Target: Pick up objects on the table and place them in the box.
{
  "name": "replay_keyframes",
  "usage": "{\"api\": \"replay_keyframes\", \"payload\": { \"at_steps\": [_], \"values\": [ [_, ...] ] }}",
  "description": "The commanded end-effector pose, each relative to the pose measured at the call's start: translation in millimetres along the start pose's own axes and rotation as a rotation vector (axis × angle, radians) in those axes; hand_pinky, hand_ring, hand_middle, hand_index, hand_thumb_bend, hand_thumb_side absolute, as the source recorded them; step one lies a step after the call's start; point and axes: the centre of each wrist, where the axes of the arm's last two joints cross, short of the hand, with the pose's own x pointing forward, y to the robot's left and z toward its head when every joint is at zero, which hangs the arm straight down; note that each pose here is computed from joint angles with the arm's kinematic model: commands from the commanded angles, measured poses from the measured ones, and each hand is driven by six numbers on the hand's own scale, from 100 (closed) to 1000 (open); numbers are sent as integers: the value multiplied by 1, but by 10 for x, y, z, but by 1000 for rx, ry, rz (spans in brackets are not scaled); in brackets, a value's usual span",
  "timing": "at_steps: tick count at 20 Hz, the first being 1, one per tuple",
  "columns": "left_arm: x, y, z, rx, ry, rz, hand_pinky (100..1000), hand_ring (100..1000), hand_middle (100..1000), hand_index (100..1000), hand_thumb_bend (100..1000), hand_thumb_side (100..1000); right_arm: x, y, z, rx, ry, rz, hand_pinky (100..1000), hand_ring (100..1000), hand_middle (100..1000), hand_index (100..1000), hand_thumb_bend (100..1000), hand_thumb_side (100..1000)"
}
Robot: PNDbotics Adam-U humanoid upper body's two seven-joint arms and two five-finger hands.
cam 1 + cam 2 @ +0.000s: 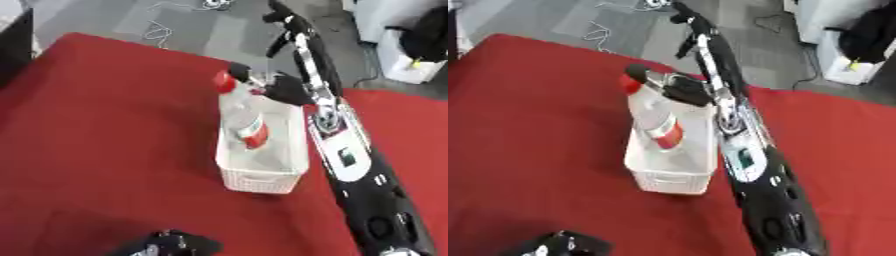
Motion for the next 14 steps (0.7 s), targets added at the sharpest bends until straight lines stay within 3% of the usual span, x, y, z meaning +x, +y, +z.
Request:
{"api": "replay_keyframes", "payload": {
  "at_steps": [1,9,14],
  "values": [
    [44,15,-14,-46,-49,-55,708,699,609,928,216,843,38,-81,-34,7,-15,35,1000,913,874,1000,1000,839],
    [48,14,-4,-41,-52,-57,707,697,609,928,217,841,50,-90,-26,6,-12,42,1000,888,854,1000,998,852],
    [42,7,15,-30,-47,-57,707,696,609,928,216,843,170,-95,51,-24,-30,35,966,841,813,978,895,928]
  ]
}}
